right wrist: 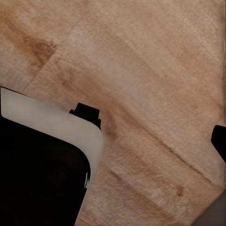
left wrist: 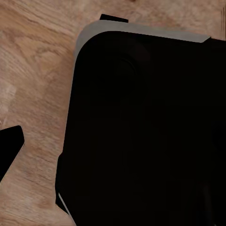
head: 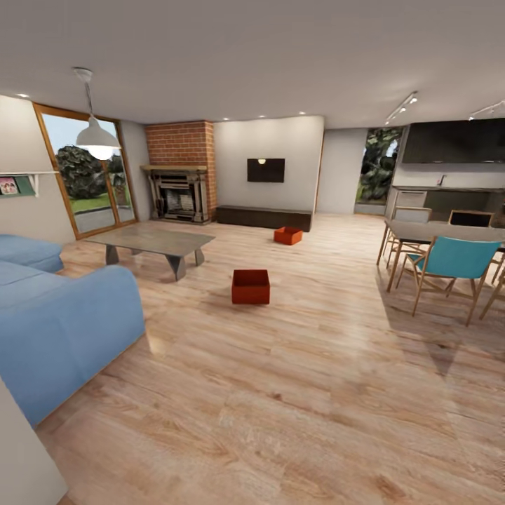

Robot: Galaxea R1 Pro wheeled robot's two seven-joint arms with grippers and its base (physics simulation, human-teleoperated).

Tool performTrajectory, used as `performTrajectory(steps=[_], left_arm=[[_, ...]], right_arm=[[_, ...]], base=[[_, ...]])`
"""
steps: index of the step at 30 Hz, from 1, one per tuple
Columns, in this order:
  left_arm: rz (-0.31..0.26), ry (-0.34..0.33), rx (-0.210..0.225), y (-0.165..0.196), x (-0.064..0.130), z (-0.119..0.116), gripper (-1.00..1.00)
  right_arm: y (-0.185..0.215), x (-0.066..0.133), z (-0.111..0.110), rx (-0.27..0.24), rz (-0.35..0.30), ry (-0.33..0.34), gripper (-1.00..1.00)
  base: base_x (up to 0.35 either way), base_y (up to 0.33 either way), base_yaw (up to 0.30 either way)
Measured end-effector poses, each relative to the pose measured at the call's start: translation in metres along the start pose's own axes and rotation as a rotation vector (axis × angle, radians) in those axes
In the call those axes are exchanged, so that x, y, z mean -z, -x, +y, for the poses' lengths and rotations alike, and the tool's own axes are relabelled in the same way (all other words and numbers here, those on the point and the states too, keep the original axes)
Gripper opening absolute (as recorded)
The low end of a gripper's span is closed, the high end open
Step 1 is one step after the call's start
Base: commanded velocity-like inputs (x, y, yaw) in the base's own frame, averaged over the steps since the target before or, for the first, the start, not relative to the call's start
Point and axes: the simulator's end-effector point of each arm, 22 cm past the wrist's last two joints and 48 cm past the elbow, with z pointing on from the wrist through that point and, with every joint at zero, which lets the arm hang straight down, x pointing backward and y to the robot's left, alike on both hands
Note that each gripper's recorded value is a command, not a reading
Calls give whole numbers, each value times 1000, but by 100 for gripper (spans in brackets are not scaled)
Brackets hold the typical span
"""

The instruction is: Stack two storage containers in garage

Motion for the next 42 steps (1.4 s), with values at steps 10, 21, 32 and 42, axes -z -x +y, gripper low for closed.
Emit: performTrajectory(steps=[10, 21, 32, 42], left_arm=[[0, 0, 0, 0, 0, 0, 100], [0, 0, 0, 0, 0, 0, 100], [0, 0, 0, 0, 0, 0, 100], [0, 0, 0, 0, 0, 0, 100]], right_arm=[[0, 0, 0, 1, 0, 0, 100], [0, 0, 0, 1, 0, 0, 100], [0, 0, 0, 1, 0, 0, 100], [0, 0, 0, 1, 0, 0, 100]], base=[[322, 0, -21], [321, 0, 0], [321, 0, 0], [322, 0, 0]])
